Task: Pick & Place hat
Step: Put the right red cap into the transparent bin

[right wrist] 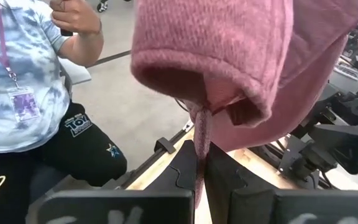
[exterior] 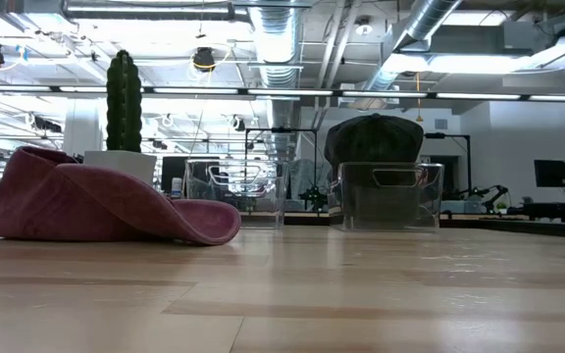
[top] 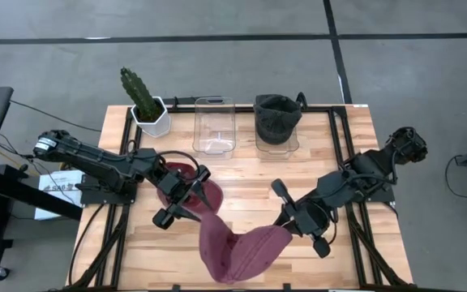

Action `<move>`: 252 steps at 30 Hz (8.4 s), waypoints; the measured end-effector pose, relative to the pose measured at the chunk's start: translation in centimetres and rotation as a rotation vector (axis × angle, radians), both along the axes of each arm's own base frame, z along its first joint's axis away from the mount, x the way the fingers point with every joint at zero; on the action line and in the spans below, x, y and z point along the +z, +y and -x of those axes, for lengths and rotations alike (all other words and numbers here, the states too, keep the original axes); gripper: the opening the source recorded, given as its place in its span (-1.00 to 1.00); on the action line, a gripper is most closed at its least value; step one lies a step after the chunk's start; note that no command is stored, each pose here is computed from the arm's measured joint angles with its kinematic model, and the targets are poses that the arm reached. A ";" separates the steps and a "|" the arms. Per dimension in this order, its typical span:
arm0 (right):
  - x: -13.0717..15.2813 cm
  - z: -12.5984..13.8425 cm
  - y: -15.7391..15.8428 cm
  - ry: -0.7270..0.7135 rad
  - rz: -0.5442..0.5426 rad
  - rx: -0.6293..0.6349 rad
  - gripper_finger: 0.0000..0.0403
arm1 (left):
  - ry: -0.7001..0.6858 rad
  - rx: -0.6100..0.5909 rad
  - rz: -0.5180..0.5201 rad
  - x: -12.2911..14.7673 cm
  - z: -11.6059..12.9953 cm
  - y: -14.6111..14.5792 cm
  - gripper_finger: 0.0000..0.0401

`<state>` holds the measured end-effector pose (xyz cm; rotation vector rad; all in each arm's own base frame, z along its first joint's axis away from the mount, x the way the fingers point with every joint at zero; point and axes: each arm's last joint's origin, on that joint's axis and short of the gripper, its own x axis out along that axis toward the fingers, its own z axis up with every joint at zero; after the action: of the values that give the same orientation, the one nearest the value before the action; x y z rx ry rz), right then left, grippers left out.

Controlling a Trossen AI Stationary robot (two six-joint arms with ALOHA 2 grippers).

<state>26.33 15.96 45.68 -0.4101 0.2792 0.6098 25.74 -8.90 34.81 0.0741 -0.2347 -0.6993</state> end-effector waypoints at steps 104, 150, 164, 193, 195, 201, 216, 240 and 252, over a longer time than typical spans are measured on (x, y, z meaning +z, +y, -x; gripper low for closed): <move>-1.0 -5.1 -5.0 -0.239 0.171 -1.174 -1.00 | 0.082 0.254 0.165 -3.6 1.8 1.4 -0.91; -0.4 1.6 1.4 -0.001 0.002 -0.486 0.01 | 0.153 0.205 0.129 -5.6 2.2 0.7 -0.90; -1.3 1.9 1.1 0.115 0.000 -0.467 0.09 | 0.152 0.204 0.129 -5.6 2.2 0.7 -0.90; -2.3 -0.4 -0.6 0.056 0.047 -0.484 -0.94 | 0.131 0.243 0.135 -5.4 2.2 0.8 -0.71; -2.3 -0.7 -1.0 0.051 0.050 -0.499 -0.98 | 0.148 0.250 0.119 -5.6 2.1 0.9 -0.62; -2.3 -2.0 -3.8 0.040 0.093 -0.579 -0.99 | 0.266 0.357 0.053 -7.0 1.8 1.6 -0.50; -2.4 -4.7 -17.1 0.102 0.066 -0.719 -1.00 | 0.401 0.538 0.031 -9.2 4.1 3.3 -0.52; -8.3 -9.2 -41.1 -0.028 -0.096 -0.472 -1.00 | 0.262 0.839 0.134 -11.5 10.2 8.8 -0.52; -15.0 -13.8 -46.5 0.120 -0.159 -0.388 -1.00 | 0.390 0.997 0.099 -13.7 8.4 11.5 -0.52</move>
<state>40.17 -30.51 30.65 -0.1586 0.4106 0.2728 17.36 2.57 21.08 -0.0444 0.1521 0.2966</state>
